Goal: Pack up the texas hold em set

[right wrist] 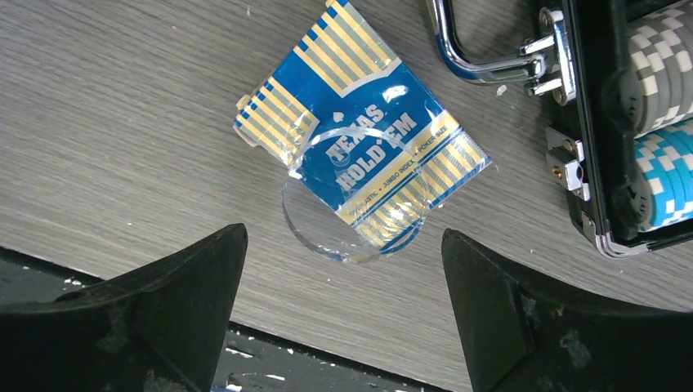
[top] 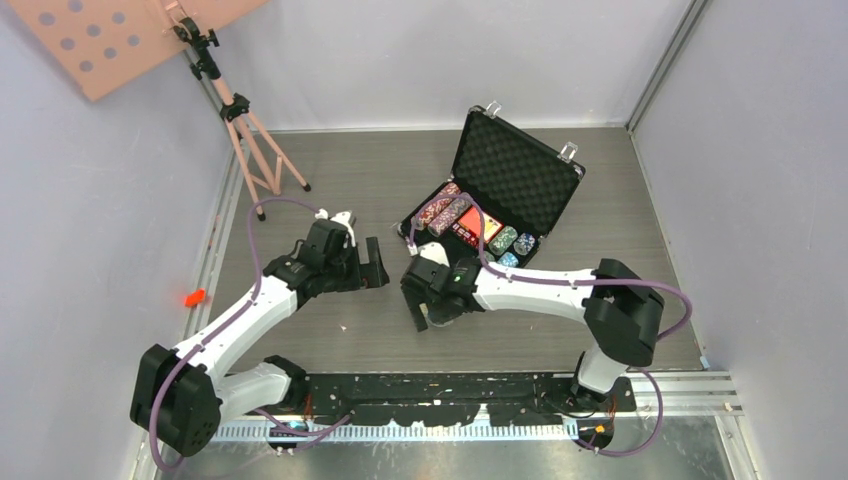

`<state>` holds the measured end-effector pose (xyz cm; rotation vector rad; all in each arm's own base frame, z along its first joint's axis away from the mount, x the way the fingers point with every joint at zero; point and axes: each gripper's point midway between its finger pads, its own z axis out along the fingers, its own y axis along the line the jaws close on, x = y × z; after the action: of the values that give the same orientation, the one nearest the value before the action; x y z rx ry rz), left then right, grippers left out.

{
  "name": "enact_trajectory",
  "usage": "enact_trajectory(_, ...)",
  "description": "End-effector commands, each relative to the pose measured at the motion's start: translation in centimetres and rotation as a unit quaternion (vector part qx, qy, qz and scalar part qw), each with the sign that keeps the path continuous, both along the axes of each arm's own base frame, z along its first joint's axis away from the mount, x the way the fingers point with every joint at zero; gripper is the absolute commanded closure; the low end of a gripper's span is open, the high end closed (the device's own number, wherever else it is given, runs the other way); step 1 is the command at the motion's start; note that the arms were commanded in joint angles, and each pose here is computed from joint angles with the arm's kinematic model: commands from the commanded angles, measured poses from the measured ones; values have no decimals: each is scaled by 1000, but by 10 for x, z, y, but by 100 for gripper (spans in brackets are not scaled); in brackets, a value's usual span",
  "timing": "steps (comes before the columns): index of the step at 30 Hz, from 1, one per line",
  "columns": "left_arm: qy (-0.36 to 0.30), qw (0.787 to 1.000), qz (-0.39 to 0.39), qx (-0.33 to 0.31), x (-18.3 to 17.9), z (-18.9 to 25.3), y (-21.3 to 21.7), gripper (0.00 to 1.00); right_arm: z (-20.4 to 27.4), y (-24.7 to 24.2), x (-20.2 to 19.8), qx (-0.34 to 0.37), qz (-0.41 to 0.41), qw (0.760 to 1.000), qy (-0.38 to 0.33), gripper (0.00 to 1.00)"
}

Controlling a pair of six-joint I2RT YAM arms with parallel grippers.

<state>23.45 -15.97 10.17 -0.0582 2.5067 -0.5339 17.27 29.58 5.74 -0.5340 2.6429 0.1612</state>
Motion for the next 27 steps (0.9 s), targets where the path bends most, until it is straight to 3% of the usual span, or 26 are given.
enact_trajectory(1, -24, 999, -20, -20, 5, 12, -7, 0, 6, 15, 9, 18, -17, 1000, -11, 4)
enact_trajectory(23, -14, 999, -48, -12, 2, 11, -11, 0, -6, 15, 18, -17, -39, 999, -7, 20)
enact_trajectory(27, -5, 998, -54, -9, 0, 8, -11, 0, -2, 14, 21, -13, -41, 999, -13, 31)
